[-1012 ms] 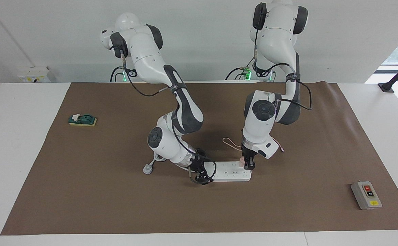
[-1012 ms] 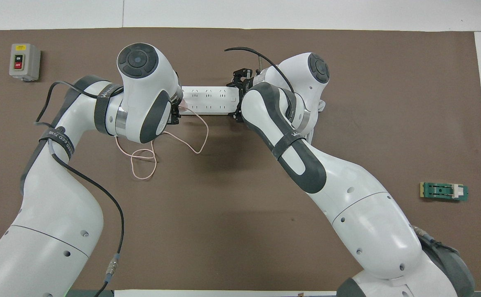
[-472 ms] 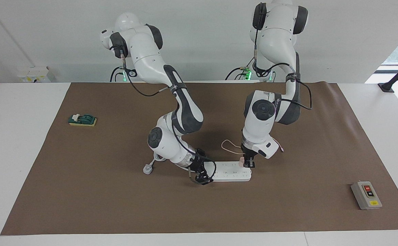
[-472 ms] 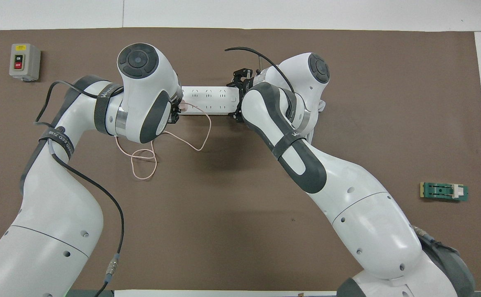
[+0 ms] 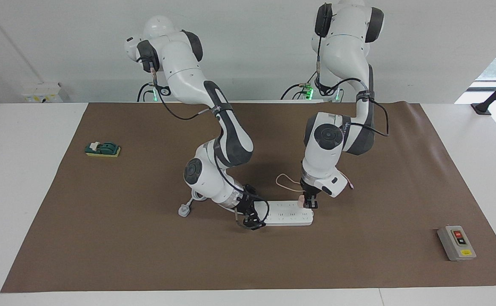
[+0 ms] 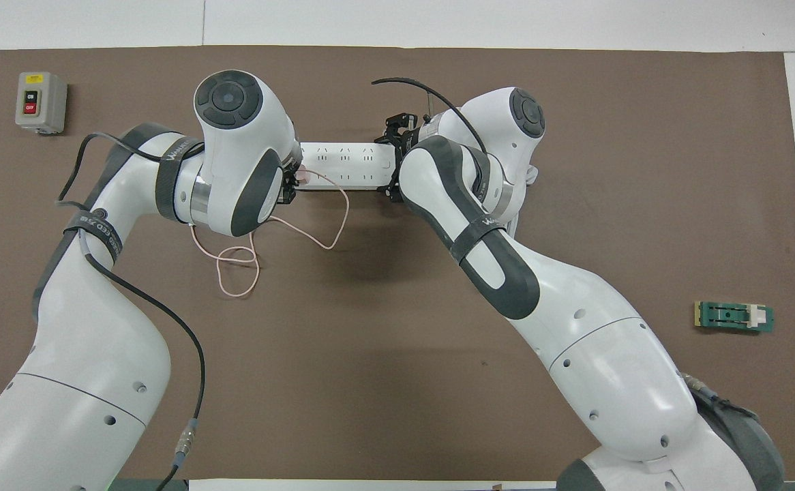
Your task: Unplug charger and place it aside
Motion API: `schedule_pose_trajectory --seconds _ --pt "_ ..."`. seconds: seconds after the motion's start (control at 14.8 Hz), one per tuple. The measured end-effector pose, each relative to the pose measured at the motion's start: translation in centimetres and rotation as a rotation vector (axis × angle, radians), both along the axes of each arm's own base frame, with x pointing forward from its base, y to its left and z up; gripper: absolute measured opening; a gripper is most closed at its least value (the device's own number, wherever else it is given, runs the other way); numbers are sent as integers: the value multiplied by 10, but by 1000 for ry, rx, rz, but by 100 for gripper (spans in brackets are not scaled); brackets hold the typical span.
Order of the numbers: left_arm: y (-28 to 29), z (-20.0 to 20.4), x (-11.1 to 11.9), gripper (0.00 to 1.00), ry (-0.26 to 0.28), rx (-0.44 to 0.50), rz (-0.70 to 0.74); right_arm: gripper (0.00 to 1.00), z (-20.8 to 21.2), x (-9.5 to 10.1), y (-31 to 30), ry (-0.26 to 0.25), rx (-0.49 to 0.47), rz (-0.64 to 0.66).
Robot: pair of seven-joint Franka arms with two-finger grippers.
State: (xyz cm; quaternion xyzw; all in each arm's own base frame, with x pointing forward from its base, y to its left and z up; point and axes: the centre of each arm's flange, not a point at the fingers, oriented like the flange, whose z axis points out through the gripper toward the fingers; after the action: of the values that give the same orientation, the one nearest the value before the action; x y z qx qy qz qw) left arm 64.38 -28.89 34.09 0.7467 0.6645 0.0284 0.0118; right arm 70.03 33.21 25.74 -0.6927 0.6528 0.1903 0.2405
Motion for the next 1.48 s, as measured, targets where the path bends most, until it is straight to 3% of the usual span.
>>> schedule_pose_trajectory --seconds 0.2,0.47,0.67,0.94,1.21,1.48 --pt "-2 15 2 31 16 14 -12 93 0 0 0 0 0 0" --pt "5 56 -4 31 88 51 -58 93 0 0 0 0 0 0" --pt "10 88 -7 31 74 44 -123 93 0 0 0 0 0 0" --pt "33 136 -15 31 76 40 -392 100 -1 0 0 1 -1 0" --pt "87 177 -11 31 59 41 -711 100 6 1 -1 -7 3 0" --pt "160 193 -12 31 112 33 -1136 100 41 4 -5 -40 2 18"
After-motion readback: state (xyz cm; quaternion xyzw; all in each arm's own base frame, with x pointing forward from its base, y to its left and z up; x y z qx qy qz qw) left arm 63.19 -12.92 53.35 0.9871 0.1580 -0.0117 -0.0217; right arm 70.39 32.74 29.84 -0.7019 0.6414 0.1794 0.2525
